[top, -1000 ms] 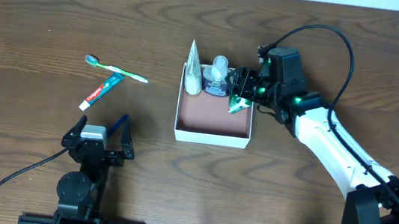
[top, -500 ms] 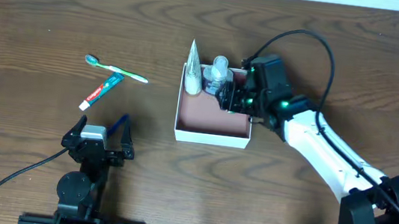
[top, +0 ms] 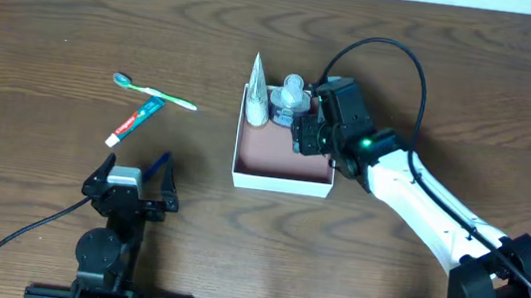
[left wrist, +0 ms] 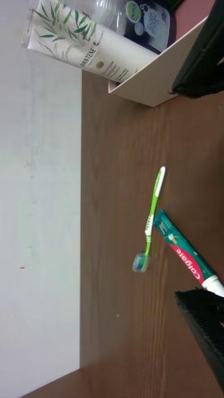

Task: Pack container
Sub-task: 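Lower the soap box into the box's right side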

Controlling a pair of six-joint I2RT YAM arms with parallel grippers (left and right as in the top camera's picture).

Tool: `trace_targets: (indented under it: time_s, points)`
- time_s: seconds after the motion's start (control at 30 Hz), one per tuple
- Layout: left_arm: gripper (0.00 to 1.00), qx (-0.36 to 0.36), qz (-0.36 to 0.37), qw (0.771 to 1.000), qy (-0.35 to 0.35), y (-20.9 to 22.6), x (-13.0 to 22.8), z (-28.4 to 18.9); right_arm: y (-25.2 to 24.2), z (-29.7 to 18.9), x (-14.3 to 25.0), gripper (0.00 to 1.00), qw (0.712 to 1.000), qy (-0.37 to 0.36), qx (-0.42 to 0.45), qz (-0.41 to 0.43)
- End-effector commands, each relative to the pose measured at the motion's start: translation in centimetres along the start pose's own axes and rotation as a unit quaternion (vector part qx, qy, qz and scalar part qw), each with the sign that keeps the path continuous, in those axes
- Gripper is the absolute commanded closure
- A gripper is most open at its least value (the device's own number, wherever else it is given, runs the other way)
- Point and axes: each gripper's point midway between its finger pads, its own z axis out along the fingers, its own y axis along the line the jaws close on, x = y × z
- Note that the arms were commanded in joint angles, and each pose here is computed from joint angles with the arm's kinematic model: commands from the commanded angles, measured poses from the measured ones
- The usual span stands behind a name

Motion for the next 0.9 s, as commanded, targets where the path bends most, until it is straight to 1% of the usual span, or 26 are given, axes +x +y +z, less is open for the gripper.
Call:
trace_targets:
  time_s: [0.0, 0.23, 0.53, 0.87]
  points:
    - [0.02, -0.008, 0.008, 1.0, 0.026, 0.3, 1.8, 0.1, -0.1, -0.6, -1.9, 0.29, 0.999, -0.025, 0.025, -0.033]
    - [0.02, -0.008, 0.008, 1.0, 0.026, 0.3, 1.8, 0.1, 0.2, -1.2, -2.8, 0.28, 0.998, -0.03, 0.024, -0.04]
    - [0.02, -0.008, 0.008, 1.0, 0.026, 0.3, 1.8, 0.1, -0.5, -1.1, -1.6, 0.28, 0.998, -0.007, 0.04, -0.041]
    - [0.02, -0.008, 0.008, 1.0, 0.026, 0.3, 1.8, 0.1, -0.3, -1.0, -1.3, 0.27, 0.998, -0.002, 0.039, -0.043]
